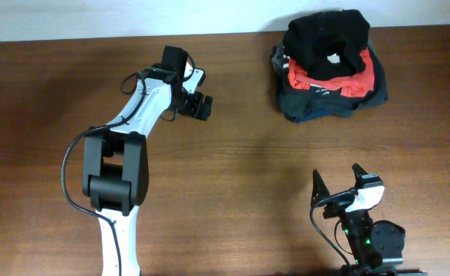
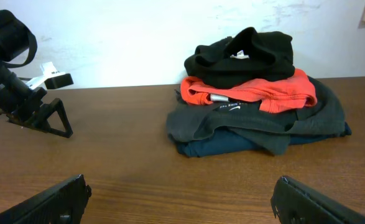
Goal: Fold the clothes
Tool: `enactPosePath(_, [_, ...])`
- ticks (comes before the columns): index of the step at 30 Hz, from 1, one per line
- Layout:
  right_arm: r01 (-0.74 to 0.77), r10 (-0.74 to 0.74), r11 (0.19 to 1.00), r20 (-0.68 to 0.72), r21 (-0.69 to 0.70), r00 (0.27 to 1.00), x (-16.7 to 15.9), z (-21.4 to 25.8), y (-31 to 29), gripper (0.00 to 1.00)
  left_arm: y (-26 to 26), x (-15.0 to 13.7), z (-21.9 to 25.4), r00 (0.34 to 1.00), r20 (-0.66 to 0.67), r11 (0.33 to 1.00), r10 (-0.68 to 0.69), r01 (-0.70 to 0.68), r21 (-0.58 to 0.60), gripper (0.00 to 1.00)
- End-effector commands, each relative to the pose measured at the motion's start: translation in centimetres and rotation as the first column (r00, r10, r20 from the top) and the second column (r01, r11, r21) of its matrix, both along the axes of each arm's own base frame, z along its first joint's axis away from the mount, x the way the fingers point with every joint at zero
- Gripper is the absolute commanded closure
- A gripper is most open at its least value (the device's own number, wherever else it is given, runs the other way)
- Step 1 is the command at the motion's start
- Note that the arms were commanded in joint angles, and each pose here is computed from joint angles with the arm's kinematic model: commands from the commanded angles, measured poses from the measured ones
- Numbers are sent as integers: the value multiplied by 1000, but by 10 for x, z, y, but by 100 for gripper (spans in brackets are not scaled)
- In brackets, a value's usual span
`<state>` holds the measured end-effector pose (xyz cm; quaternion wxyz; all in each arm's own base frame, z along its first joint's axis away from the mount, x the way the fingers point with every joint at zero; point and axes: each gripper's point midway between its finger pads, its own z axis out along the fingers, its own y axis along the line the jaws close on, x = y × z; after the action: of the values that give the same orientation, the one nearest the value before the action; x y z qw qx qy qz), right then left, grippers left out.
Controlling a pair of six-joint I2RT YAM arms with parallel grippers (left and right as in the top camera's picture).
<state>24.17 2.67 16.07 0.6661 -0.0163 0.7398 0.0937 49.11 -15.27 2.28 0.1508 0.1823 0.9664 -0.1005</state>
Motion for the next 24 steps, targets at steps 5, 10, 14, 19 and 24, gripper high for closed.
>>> enactPosePath(5, [7, -7, 1000, 5, 1, 1000, 0, -2, -1, 1, 7, -8, -10, 999, -41, 999, 20, -19, 43, 1])
enactPosePath(10, [7, -7, 1000, 5, 1, 1000, 0, -2, -1, 1, 0, -14, -4, 997, -67, 999, 39, -39, 0, 1])
enactPosePath(14, [7, -7, 1000, 5, 1, 1000, 0, -2, -1, 1, -6, -7, 29, 999, 16, 999, 40, -40, -9, 1])
enactPosePath(19, [7, -7, 1000, 5, 1, 1000, 0, -2, -1, 1, -3, -4, 102, 955, 293, 997, 54, -67, 36, 1])
enactPosePath(24, [7, -7, 1000, 5, 1, 1000, 0, -2, -1, 1, 28, -55, 134, 870, 482, 992, 103, -123, 9, 1])
